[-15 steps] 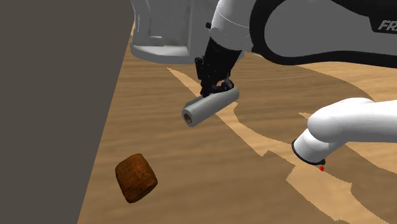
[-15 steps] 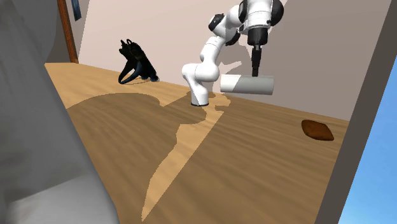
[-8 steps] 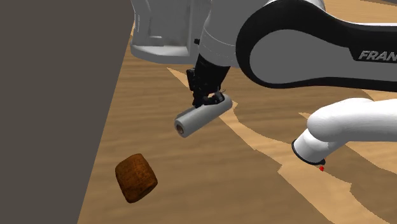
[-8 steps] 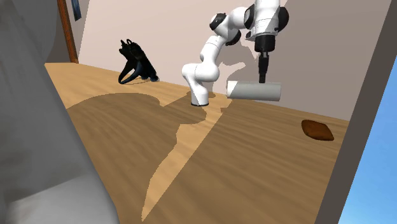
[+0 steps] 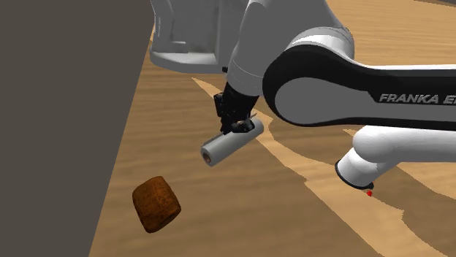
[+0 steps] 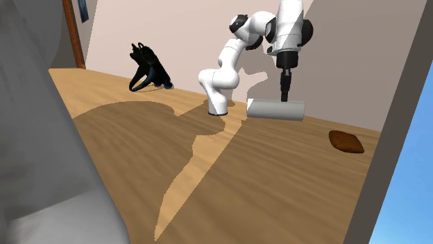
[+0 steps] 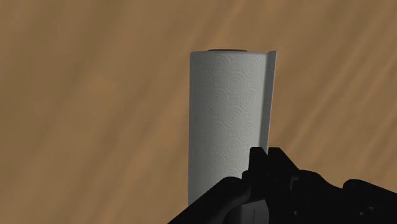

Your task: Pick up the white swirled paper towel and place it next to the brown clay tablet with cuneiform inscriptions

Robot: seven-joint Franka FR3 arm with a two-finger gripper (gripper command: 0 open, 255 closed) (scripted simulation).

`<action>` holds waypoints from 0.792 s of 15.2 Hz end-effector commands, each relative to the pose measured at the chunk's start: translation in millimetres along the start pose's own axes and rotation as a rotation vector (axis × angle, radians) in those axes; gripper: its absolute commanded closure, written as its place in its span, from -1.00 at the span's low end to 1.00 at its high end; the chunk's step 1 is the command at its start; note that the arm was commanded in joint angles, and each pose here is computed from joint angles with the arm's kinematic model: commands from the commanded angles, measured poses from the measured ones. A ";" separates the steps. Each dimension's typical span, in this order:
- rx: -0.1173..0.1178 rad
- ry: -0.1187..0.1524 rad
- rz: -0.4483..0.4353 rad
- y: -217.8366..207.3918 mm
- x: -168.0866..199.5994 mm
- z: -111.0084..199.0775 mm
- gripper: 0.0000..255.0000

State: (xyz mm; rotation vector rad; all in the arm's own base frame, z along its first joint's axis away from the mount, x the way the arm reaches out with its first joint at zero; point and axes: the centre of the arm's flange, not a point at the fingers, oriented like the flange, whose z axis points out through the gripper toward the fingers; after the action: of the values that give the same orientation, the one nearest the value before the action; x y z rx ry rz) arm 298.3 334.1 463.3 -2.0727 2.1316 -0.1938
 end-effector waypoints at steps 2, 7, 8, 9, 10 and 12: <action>0.000 0.000 0.000 3.2 -0.5 16.6 1.00; 0.000 0.000 0.000 8.6 0.1 42.4 1.00; 0.000 0.000 0.000 9.6 0.3 47.6 1.00; 0.000 0.000 0.000 10.7 0.4 52.8 1.00; 0.000 0.000 0.000 11.8 0.6 57.9 1.00; 0.000 0.000 0.000 14.0 0.8 68.3 1.00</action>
State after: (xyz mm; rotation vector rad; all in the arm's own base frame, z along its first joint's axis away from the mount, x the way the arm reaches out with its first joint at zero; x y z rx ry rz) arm 298.4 333.5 399.2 -2.0726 2.1318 -0.1938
